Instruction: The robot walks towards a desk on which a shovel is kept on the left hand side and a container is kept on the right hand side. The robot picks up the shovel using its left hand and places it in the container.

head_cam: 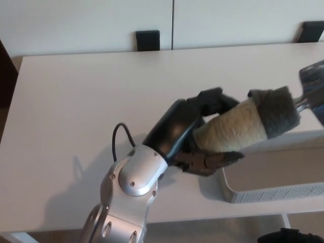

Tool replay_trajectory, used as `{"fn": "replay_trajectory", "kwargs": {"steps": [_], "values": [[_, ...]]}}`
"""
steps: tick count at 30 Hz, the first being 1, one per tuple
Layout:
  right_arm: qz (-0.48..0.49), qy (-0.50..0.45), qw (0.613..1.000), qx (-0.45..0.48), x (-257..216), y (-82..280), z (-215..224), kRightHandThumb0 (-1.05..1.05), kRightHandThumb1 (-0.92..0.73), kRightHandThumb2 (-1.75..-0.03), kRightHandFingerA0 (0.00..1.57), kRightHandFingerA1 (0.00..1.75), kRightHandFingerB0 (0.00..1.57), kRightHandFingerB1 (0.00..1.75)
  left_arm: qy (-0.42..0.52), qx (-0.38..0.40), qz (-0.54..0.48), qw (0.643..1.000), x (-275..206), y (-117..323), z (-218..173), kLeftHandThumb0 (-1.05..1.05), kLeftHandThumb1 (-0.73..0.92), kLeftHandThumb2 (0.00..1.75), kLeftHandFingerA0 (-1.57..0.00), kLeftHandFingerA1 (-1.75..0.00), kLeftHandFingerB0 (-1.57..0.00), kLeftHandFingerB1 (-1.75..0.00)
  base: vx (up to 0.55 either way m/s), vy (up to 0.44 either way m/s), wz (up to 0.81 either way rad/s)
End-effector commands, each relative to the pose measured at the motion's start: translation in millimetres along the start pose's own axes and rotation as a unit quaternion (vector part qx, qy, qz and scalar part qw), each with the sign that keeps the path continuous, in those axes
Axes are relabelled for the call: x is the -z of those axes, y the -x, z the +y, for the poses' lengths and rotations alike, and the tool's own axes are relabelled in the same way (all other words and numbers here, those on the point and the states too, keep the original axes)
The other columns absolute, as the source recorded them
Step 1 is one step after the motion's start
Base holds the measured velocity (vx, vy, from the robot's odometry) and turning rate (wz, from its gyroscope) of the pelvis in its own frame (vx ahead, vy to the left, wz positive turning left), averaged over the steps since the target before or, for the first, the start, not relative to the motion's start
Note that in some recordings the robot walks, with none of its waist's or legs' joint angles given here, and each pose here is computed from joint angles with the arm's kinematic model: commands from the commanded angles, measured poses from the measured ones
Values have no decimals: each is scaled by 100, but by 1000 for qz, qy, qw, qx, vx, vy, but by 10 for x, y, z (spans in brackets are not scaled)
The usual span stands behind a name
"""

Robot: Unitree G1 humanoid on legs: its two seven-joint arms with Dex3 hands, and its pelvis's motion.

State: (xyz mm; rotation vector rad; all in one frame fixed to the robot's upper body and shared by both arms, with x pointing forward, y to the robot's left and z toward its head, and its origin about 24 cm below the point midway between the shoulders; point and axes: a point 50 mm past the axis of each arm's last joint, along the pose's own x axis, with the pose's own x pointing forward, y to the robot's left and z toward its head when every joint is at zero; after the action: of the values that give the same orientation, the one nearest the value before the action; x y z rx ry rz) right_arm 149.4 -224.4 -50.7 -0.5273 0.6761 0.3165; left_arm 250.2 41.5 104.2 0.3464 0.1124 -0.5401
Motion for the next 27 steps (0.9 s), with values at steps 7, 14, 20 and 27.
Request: {"fn": "replay_trajectory", "kwargs": {"steps": [7, 14, 20, 27], "values": [[10, 59, 998, -8, -39, -12, -122, -37, -38, -78, 69, 67, 44, 55, -70, 3, 40, 997, 3, 10, -130, -24, 79, 74, -79, -165, -68, -117, 0, 0, 0], [8, 50, 999, -16, -49, -18, -113, -34, -52, -55, 72, 53, 54, 45, -292, -4, 2, 956, -153, 69, -186, -35, 62, 100, -74, -97, -57, -65, 0, 0, 0], [0, 59, 998, -22, -64, -21, -129, -36, -37, -78, 67, 67, 44, 56, -362, -23, -25, 932, -215, 85, -210, -30, 81, 64, -78, -89, -64, -47, 0, 0, 0], [-1, 69, 997, -23, -73, -20, -136, -40, -39, -79, 69, 67, 45, 55, -384, -30, -30, 922, -284, 64, -121, -27, 87, 65, -66, -139, -65, -65, 0, 0, 0]]}}
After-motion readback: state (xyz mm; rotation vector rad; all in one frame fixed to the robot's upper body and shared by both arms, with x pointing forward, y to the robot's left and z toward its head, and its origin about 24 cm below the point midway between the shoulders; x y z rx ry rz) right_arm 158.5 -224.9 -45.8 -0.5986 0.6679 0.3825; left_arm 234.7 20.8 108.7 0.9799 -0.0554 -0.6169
